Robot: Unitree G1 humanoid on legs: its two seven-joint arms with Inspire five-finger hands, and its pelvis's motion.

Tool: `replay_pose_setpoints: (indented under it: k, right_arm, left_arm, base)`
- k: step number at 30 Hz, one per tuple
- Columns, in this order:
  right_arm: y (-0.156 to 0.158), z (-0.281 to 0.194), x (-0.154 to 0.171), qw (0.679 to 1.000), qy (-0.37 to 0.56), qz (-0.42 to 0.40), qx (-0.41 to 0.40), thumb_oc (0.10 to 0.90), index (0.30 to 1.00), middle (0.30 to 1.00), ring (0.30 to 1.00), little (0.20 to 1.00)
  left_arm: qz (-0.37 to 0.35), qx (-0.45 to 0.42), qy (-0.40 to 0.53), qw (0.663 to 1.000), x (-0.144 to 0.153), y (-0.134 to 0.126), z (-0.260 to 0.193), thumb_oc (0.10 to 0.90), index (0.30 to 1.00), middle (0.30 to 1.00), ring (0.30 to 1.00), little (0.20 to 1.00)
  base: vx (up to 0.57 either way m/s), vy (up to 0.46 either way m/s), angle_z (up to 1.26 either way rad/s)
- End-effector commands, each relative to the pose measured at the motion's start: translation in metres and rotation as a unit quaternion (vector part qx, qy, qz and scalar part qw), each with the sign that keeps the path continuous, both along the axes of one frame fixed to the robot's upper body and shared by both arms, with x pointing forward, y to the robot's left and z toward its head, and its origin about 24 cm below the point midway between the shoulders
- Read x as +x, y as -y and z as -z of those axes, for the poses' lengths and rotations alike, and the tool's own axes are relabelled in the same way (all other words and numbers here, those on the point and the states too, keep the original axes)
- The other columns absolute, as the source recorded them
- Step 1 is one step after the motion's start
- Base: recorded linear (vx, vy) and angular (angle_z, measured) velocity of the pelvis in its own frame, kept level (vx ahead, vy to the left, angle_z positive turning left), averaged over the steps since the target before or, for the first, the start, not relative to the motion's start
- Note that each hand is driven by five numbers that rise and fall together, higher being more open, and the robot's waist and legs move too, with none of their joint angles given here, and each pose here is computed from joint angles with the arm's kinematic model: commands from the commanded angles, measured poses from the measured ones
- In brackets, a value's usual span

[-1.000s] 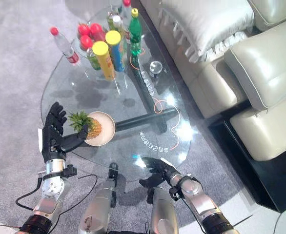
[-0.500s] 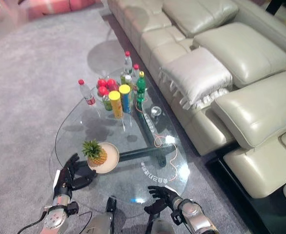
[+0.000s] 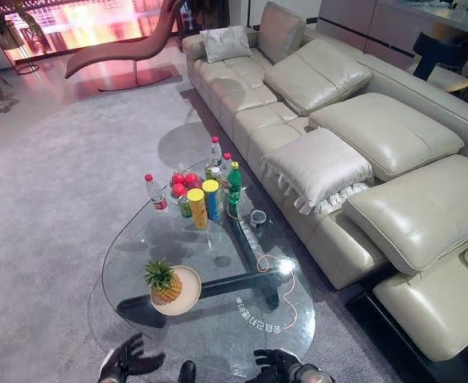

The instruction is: Pick up the fruit to the plate

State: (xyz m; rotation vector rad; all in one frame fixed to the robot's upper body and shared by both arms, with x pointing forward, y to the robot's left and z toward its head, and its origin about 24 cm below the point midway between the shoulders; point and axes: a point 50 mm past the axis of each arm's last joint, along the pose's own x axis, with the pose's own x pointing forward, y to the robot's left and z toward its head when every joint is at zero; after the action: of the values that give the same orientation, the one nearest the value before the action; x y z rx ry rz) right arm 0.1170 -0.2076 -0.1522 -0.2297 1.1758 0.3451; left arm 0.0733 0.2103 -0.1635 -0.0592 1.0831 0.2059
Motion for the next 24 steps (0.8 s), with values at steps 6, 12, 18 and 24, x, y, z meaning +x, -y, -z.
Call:
replay_pose_setpoints:
  k: [6,12,18,24]
  right_arm:
    - [-0.013,0.005,0.008,0.998,-0.005,0.062,0.014,0.8,0.9,0.9,0.9,0.9]
    - [-0.003,0.012,-0.009,0.986,-0.028,0.164,-0.027,0.8,0.9,0.9,0.9,0.9]
    - [0.004,0.013,-0.019,0.978,-0.028,0.2,-0.05,0.8,0.9,0.9,0.9,0.9]
    - [0.004,0.015,-0.026,0.973,-0.036,0.219,-0.058,0.8,0.9,0.9,0.9,0.9]
  left_arm:
    - [-0.026,-0.029,-0.171,0.985,-0.018,-0.008,0.009,0.8,0.9,0.9,0.9,0.9]
    - [-0.057,-0.039,-0.184,0.981,-0.018,-0.003,0.01,0.8,0.9,0.9,0.9,0.9]
    - [-0.083,-0.046,-0.187,0.978,-0.023,-0.005,0.01,0.8,0.9,0.9,0.9,0.9]
    - [-0.091,-0.047,-0.191,0.976,-0.025,-0.004,0.011,0.8,0.9,0.9,0.9,0.9]
  base:
    - [0.07,0.009,-0.02]
    - [0.04,0.01,-0.05]
    - [0.01,0.002,-0.03]
    - [0.0,0.003,-0.06]
